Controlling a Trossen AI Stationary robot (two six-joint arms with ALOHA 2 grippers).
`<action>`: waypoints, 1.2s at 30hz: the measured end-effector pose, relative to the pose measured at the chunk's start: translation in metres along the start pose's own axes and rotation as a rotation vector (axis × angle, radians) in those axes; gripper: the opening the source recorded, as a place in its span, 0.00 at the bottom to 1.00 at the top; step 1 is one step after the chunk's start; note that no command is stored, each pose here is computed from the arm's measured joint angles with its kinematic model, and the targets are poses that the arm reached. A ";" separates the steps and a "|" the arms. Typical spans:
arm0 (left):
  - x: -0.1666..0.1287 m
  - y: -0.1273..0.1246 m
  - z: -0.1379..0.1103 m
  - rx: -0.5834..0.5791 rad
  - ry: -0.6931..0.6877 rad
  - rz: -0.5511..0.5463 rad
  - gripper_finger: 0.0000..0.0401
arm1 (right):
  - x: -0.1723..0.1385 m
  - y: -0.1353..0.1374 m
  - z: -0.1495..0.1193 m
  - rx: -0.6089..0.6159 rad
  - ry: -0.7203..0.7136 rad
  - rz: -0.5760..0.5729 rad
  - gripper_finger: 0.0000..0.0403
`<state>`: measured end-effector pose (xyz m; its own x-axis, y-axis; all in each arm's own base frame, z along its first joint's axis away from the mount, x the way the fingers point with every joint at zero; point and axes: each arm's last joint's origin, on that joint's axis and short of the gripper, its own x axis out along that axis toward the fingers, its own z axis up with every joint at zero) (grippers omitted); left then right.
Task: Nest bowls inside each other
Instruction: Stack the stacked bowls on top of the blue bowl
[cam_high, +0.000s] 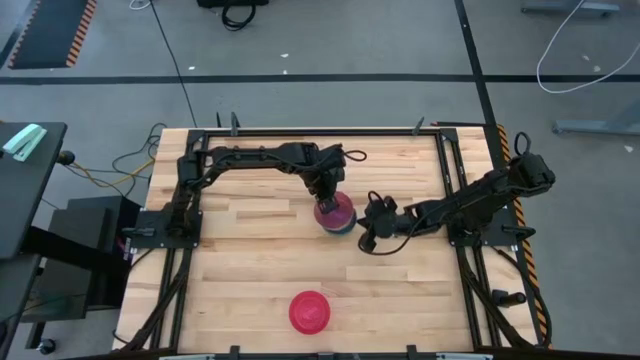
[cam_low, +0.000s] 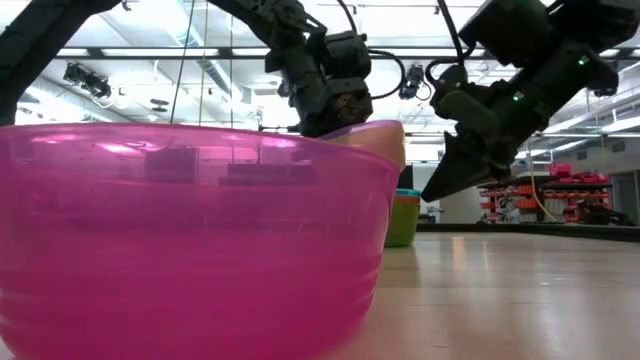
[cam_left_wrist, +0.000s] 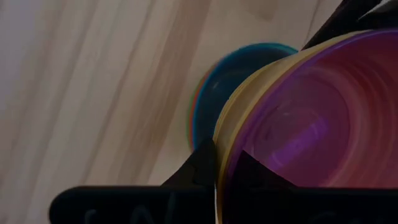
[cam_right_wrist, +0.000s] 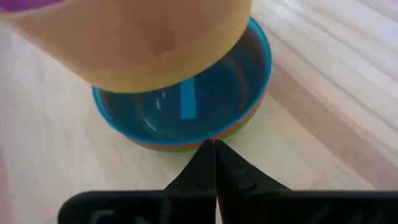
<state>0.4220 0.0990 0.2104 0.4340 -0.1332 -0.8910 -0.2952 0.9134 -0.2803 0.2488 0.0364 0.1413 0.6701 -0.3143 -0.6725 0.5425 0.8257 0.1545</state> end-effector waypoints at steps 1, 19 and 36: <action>0.000 0.001 -0.001 -0.004 0.009 0.002 0.03 | 0.000 0.000 0.000 -0.003 -0.001 -0.002 0.00; 0.013 0.007 -0.002 -0.015 0.032 0.016 0.03 | 0.002 0.000 0.011 -0.030 -0.034 0.025 0.00; 0.029 0.018 -0.007 -0.075 0.118 -0.061 0.07 | -0.012 0.011 0.035 -0.113 0.144 -0.081 0.00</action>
<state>0.4235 0.1086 0.1768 0.3508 -0.2357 -0.9063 -0.3362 0.8716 -0.3568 0.2643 0.0326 0.1757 0.5427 -0.3186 -0.7772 0.5263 0.8501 0.0191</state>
